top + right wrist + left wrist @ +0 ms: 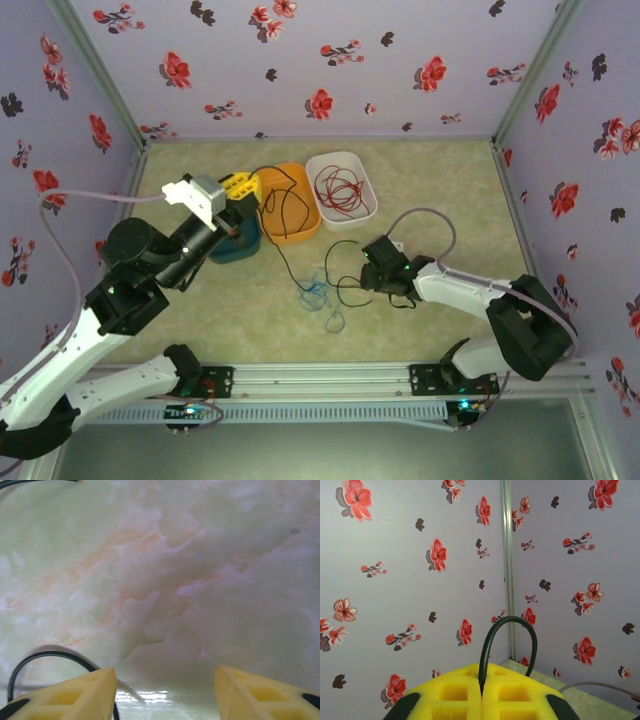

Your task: Untangle the cables

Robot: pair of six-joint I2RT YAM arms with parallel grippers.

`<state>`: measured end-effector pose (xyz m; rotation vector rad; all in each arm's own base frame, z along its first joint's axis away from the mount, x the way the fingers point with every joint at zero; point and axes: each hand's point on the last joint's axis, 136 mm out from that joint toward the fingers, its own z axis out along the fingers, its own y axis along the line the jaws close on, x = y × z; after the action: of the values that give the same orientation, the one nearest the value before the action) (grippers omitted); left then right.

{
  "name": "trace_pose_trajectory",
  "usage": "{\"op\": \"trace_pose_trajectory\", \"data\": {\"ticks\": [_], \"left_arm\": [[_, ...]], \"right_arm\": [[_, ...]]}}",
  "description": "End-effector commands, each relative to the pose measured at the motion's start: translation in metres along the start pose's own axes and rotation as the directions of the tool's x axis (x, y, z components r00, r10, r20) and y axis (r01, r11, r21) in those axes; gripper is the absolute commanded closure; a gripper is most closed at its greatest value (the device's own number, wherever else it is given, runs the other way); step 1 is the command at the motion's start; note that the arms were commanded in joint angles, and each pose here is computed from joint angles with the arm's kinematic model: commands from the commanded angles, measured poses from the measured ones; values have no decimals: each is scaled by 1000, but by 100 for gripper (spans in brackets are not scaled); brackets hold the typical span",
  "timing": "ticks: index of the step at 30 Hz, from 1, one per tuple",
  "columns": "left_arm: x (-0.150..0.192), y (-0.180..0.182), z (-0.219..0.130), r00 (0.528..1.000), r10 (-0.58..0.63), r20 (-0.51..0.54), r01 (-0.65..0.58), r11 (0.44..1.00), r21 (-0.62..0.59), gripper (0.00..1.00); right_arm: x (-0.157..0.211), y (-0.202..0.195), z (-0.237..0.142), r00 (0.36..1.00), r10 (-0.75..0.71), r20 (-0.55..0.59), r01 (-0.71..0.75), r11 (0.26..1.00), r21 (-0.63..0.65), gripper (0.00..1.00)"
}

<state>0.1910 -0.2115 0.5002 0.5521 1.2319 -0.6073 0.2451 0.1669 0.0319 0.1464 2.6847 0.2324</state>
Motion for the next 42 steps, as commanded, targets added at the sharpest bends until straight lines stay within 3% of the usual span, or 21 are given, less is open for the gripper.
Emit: {"op": "trace_pose_trajectory", "data": {"ticks": [1, 4, 9, 13, 16, 21, 31, 33, 35, 42], "left_arm": [[-19, 7, 0, 999, 32, 45, -30, 999, -34, 100], [-22, 8, 2, 998, 30, 46, -29, 999, -34, 100], [-19, 6, 10, 999, 30, 33, -29, 999, -30, 100], [-18, 7, 20, 1000, 21, 8, -21, 999, -34, 100], [-18, 9, 27, 1000, 10, -10, -10, 999, -43, 100], [-18, 15, 36, 1000, -13, -29, 11, 998, -64, 100], [-24, 18, 43, 999, -29, -21, 28, 997, -67, 100], [-26, 18, 43, 999, -28, -21, 27, 998, -64, 100], [-29, 18, 43, 1000, -25, -19, 24, 998, -59, 100], [-48, 28, 38, 1000, 22, 0, -22, 996, -87, 100]], "right_arm": [[-3, -18, -7, 999, 17, 33, -20, 997, 69, 44], [-8, -14, -15, 999, 18, 50, -20, 999, 39, 44], [-25, 29, -48, 986, -34, 164, 63, 983, -172, 35], [-26, 81, -86, 944, -157, 289, 260, 895, -362, 27], [-19, 100, -100, 909, -210, 361, 356, 841, -407, 21], [-3, 117, -100, 875, -253, 413, 438, 776, -454, 19], [10, 146, -53, 852, -331, 405, 497, 756, -426, 20], [11, 152, -42, 853, -341, 394, 499, 756, -425, 23], [13, 156, -33, 858, -344, 381, 493, 760, -425, 34], [24, 141, -5, 892, -326, 314, 436, 808, -397, 90]]}}
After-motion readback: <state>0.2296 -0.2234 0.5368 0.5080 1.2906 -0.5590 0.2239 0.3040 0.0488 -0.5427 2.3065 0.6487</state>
